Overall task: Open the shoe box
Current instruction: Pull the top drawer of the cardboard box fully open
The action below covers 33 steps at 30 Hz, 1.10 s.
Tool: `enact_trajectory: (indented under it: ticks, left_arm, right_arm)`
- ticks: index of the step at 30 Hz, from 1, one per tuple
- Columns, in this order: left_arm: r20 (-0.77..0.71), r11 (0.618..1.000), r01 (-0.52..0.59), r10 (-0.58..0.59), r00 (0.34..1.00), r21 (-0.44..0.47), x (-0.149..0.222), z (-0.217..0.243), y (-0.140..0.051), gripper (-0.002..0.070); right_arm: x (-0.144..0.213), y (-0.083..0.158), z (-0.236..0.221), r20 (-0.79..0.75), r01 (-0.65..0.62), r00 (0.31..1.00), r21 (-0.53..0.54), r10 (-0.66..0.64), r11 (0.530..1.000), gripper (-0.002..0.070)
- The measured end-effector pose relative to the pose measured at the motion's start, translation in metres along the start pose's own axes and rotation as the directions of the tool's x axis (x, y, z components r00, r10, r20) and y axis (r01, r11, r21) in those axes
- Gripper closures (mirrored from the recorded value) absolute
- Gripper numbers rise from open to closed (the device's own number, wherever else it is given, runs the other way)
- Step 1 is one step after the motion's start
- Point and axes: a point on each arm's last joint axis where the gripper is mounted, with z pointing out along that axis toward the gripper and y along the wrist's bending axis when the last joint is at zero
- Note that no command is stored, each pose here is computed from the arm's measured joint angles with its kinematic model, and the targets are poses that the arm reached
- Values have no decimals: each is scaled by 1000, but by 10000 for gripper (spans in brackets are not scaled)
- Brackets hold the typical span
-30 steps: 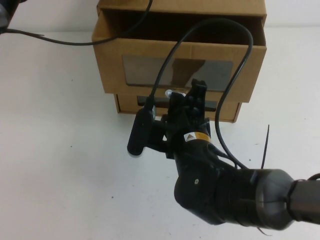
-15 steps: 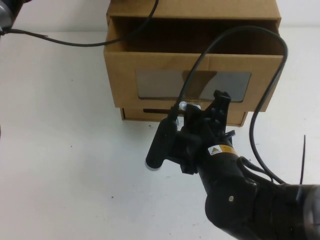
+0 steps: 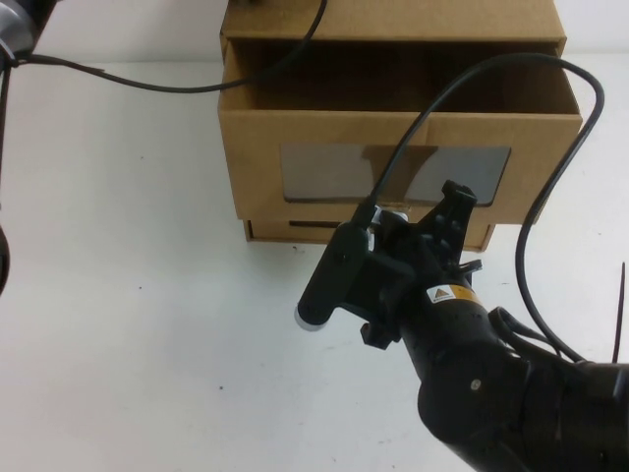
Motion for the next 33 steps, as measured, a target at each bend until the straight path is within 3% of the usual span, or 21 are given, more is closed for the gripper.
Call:
enact_trajectory:
  ticks: [14,15,21,22,27,28,33]
  left_arm:
    - [-16,1000,23,-23,1000,-11,0,-1,-1,683]
    - [-17,1000,22,-23,1000,-12,0,-1,-1,683]
    - [-19,1000,23,-23,1000,-10,0,-2,-2,683]
    - [-38,1000,30,-30,999,7,1,-2,-5,683]
    - [-35,1000,29,-29,999,0,1,-2,-4,683]
    - [-26,1000,27,-27,999,-14,0,-2,-3,683]
    - [-26,1000,27,-27,999,-14,0,-2,-3,683]
  right_arm:
    - [-2,-4,-14,-21,-63,998,-64,62,996,663]
    - [-1,6,-30,-30,-41,999,-75,39,996,663]
    - [0,8,-33,-31,-28,999,-71,26,997,663]
    - [4,21,-49,-55,0,998,-58,-4,998,665]
    - [6,25,-54,-74,-25,997,-72,20,997,673]
    - [9,54,-78,-119,-85,991,-186,63,979,692]
    - [5,59,-88,-94,-68,994,-189,51,980,694]
